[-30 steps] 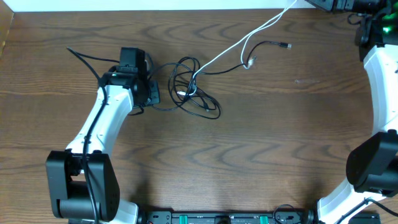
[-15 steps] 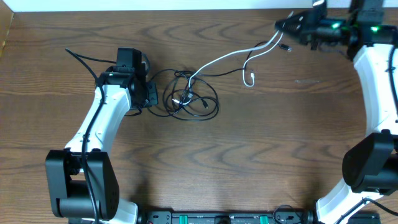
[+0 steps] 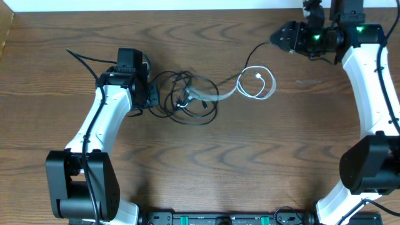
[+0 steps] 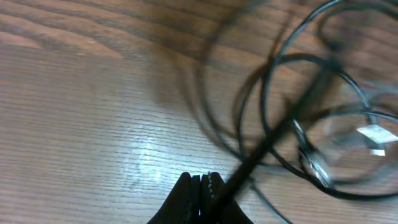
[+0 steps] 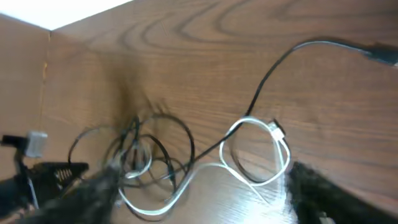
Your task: Untangle cables
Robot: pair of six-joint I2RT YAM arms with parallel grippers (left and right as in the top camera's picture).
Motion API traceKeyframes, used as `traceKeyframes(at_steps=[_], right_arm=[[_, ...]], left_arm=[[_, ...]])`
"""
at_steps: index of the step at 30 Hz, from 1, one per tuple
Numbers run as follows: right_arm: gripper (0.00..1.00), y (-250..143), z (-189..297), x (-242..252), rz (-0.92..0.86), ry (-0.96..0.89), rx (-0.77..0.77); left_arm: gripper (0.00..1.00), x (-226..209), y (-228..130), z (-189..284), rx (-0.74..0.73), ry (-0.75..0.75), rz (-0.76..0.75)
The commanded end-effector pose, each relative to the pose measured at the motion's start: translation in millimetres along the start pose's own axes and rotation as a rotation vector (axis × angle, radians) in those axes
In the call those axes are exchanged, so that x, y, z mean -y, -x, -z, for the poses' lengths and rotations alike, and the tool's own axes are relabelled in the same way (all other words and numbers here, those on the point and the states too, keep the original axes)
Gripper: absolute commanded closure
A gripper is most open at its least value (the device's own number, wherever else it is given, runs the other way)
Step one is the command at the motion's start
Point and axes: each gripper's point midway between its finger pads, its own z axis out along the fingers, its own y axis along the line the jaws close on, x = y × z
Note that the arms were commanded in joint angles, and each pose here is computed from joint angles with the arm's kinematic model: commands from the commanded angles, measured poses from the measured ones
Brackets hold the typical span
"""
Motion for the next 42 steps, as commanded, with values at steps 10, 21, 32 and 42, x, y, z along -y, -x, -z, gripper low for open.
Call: traceKeyframes(at_steps=[10,21,32,42], right_arm=[[0.21,-61.8,-41.2,-80.5,0.188,0.083,-0.185],[0.24,-120.0,-129.9,-106.3,0.279,0.027,-0.320],[0.38,-128.1,-188.9,-84.6,0.012,0.060,-0.361],[0.50,-151.9,-207.2,-108.6,-0.108,-0.005,-0.363]], left_arm=[[0.93,1.7,-9.8,-2.5,-0.046,-0.014,0.089],[0.93,16.9,-11.9,-0.8,-0.072,-0.118,0.163],[0.93,16.8,-12.1,-0.8,-0.072,-0.118,0.151],[0.93,16.8,-12.0,-0.9,-0.071,-0.118,0.151]])
